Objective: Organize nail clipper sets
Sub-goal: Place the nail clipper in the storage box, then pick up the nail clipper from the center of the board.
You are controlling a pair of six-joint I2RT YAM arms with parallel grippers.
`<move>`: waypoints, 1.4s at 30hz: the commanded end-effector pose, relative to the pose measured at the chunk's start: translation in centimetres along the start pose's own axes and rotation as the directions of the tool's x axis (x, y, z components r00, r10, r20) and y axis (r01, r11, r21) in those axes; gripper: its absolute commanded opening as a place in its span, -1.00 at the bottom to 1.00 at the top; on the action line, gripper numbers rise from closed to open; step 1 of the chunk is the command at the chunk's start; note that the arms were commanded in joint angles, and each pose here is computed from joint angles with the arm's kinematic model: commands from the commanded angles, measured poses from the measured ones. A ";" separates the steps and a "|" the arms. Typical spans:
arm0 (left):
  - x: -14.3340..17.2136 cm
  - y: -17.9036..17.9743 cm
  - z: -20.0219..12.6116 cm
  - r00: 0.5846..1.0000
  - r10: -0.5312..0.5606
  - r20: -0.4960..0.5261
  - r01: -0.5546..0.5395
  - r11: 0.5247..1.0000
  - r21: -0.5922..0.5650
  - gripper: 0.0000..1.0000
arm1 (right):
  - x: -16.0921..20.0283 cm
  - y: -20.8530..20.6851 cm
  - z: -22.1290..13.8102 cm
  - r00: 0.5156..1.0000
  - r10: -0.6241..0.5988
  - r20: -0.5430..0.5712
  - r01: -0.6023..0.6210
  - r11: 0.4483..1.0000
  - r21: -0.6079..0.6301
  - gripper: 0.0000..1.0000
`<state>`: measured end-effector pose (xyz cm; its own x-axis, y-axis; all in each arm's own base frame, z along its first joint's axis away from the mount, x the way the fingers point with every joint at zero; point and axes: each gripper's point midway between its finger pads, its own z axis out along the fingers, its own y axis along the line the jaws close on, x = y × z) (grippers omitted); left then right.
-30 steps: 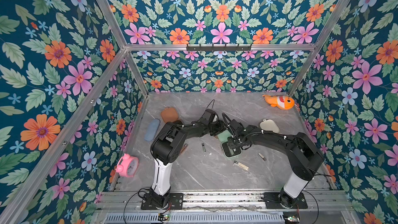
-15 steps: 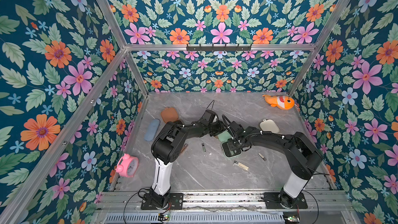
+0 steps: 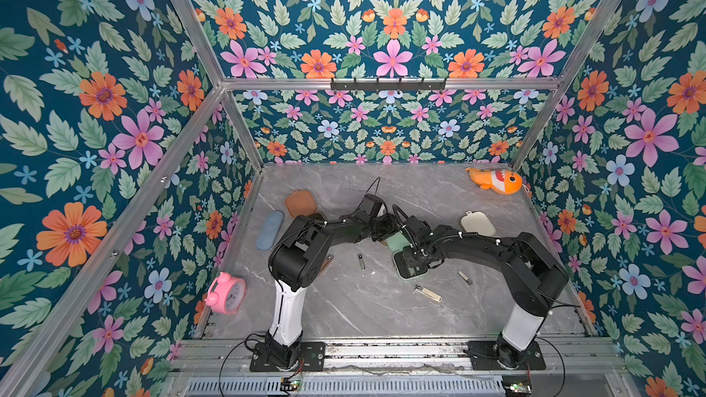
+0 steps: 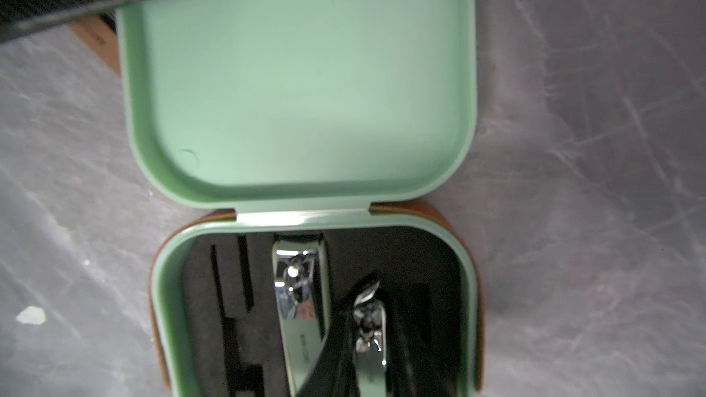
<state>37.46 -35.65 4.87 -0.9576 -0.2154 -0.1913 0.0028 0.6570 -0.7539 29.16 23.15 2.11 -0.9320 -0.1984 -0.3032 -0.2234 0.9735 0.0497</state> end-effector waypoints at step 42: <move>-7.2 3.9 -19.1 0.932 0.042 0.360 0.014 0.988 -0.152 0.09 | -1.6 11.0 -5.4 0.994 -0.109 0.006 0.108 0.985 -0.131 0.06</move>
<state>40.23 -20.51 16.29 -0.7946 -0.4373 -0.4212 -0.0166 0.7092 -0.7048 27.58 33.06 8.97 -0.8831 -0.3027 -0.3585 -0.3727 0.9167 0.1441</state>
